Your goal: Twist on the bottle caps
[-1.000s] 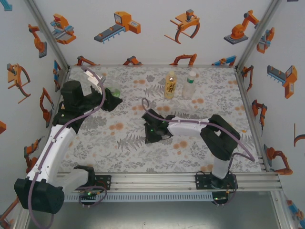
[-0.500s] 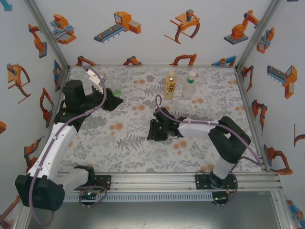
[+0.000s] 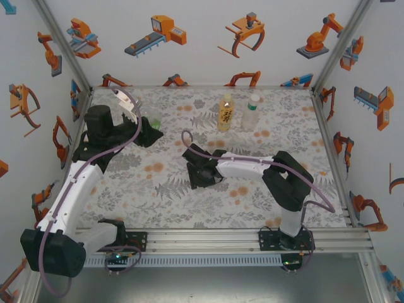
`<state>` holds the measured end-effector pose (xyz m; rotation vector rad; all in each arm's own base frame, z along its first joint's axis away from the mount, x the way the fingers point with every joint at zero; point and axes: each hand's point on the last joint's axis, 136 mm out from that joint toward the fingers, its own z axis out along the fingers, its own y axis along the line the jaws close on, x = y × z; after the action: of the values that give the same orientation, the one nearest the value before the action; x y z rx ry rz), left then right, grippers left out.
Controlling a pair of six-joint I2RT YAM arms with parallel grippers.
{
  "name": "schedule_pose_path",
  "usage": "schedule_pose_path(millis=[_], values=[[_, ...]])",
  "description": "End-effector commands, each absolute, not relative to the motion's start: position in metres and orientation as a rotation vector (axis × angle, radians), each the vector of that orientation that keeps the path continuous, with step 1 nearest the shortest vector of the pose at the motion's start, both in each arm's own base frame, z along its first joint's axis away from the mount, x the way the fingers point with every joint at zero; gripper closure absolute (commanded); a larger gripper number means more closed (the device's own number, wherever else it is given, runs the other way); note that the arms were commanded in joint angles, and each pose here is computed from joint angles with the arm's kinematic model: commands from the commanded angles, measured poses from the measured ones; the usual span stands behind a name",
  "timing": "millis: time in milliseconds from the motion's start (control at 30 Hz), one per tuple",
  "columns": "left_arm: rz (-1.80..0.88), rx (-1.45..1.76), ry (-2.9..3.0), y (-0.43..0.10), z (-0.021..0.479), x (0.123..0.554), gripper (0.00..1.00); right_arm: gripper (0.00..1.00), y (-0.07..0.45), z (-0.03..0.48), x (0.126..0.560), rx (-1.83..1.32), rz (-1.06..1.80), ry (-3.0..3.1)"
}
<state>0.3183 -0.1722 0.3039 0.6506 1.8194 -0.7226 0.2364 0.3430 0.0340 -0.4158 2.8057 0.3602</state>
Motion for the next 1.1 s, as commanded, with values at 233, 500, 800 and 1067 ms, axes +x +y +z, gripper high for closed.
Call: schedule_pose_path(millis=[233, 500, 800, 1067], values=[[-0.743, 0.648, 1.795, -0.1733, 0.3184, 0.3203, 1.0, 0.54, 0.3228, 0.0154, 0.2171, -0.613, -0.023, 2.848], [-0.745, 0.649, 1.799, -0.1735, 0.3179, 0.3207, 1.0, 0.58, 0.3247, 0.0179, 0.2179, -0.616, -0.023, 2.838], [-0.745, 0.649, 1.802, -0.1735, 0.3172, 0.3208, 1.0, 0.6, 0.3242, 0.0178, 0.2173, -0.617, -0.027, 2.842], [-0.745, 0.648, 1.805, -0.1734, 0.3166, 0.3208, 1.0, 0.66, 0.3262, 0.0192, 0.2178, -0.615, -0.016, 2.837]])
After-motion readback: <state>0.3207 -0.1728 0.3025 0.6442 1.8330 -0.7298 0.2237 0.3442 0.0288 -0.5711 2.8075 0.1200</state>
